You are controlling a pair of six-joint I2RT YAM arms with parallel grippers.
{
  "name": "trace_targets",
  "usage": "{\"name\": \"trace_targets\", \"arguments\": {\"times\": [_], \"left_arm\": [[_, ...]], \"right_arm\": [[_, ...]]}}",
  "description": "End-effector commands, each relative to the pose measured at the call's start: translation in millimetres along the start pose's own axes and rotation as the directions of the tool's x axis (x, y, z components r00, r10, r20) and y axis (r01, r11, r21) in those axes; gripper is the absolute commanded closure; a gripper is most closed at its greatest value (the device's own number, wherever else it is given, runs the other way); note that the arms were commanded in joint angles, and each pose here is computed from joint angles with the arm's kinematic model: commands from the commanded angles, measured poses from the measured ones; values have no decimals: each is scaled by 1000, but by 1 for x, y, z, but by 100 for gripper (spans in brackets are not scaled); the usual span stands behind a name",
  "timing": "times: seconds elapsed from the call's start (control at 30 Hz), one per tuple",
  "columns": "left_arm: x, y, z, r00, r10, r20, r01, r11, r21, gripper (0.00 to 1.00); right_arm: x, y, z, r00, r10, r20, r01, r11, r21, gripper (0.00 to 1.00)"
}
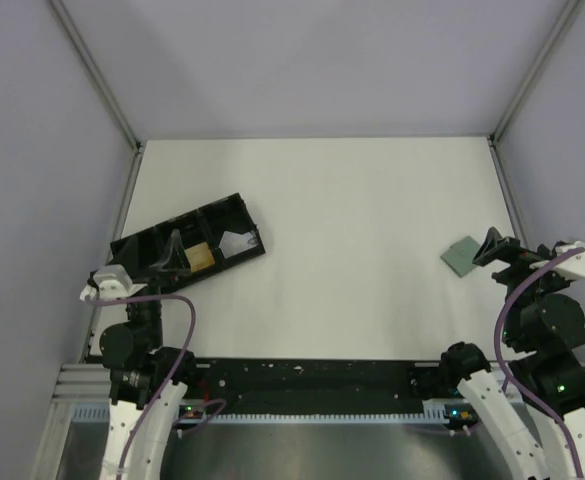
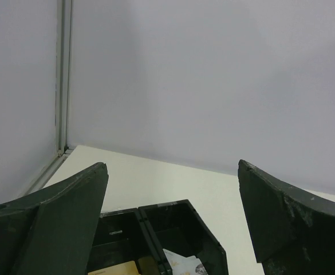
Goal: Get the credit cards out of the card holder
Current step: Move the storage box to the center of the board.
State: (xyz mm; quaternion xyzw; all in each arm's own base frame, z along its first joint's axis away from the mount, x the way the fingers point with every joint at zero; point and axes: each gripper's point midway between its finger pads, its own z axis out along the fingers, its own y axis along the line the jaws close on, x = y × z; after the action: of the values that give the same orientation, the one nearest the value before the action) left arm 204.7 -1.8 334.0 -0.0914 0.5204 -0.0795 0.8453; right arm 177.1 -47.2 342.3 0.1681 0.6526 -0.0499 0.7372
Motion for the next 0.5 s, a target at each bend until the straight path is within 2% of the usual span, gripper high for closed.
{"name": "trace_targets", "arguments": {"times": [0.0,0.13,0.27,0.37,0.47], "left_arm": [[-38,-3,-8,992,-41,123,40,999,14,1],[-24,2,-1,995,-80,66,83,996,-35,1],[14,2,18,979,-105,-173,88,991,-106,1],[50,4,32,919,-152,-363,83,977,-199,1],[98,-4,40,805,-200,-559,75,969,-237,1]], "right_arm": [[-5,1,0,999,35,23,-35,999,-4,1],[-5,1,0,999,31,25,-31,999,-4,1],[-5,4,-1,999,35,22,-34,999,-20,1],[-6,7,-3,999,42,16,-41,998,-46,1],[-6,9,-5,999,45,7,-45,997,-63,1]]}}
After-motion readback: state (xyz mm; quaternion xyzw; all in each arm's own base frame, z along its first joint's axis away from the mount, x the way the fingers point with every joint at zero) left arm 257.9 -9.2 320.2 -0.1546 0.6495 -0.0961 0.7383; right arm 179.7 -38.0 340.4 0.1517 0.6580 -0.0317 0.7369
